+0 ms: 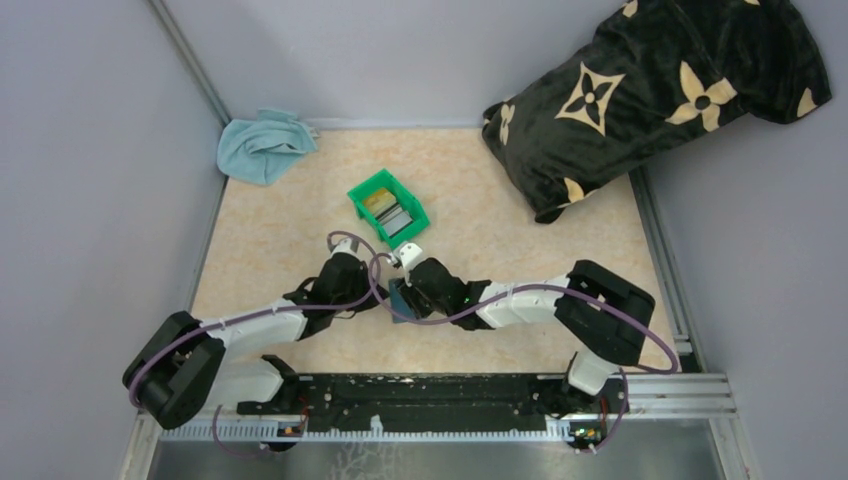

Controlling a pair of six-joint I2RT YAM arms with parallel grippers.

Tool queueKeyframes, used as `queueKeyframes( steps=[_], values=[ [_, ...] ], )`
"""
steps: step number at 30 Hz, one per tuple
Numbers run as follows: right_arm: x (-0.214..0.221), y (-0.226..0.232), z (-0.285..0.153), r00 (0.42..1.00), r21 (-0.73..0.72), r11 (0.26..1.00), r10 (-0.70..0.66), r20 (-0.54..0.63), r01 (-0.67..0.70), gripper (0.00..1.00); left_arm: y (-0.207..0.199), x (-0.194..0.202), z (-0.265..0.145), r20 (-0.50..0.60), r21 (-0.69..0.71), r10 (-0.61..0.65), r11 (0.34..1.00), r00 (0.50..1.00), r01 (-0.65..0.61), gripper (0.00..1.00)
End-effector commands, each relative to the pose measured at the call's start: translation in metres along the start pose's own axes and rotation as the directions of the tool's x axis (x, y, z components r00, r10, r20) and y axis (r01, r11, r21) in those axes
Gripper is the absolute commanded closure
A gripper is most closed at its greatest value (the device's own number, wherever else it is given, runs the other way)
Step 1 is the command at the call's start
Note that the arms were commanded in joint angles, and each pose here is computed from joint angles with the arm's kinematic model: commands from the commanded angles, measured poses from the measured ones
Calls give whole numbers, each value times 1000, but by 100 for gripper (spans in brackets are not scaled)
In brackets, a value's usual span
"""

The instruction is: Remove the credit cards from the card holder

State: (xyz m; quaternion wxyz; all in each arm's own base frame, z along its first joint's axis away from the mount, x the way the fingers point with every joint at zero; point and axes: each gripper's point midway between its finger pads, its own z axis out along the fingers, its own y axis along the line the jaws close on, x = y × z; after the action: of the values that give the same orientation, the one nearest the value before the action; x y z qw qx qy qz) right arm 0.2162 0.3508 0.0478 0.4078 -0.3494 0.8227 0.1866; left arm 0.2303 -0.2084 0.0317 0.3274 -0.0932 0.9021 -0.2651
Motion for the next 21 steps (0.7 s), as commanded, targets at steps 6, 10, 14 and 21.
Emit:
queueKeyframes(
  steps=[6,10,14,21],
  values=[
    [1,9,14,1000,-9,1000,-2,-14,2,73,-14,-6,-4,15,47,-21,999,1000,20,100],
    [14,1,16,999,39,999,20,-48,-18,96,-15,-7,-4,17,55,-23,998,1000,22,99],
    [21,-3,15,997,68,997,39,-72,-34,100,-18,-8,-7,20,66,-26,998,999,25,98],
    [-2,-3,2,990,19,990,141,11,-142,100,-30,-12,-16,35,133,-34,991,999,29,93]
  ],
)
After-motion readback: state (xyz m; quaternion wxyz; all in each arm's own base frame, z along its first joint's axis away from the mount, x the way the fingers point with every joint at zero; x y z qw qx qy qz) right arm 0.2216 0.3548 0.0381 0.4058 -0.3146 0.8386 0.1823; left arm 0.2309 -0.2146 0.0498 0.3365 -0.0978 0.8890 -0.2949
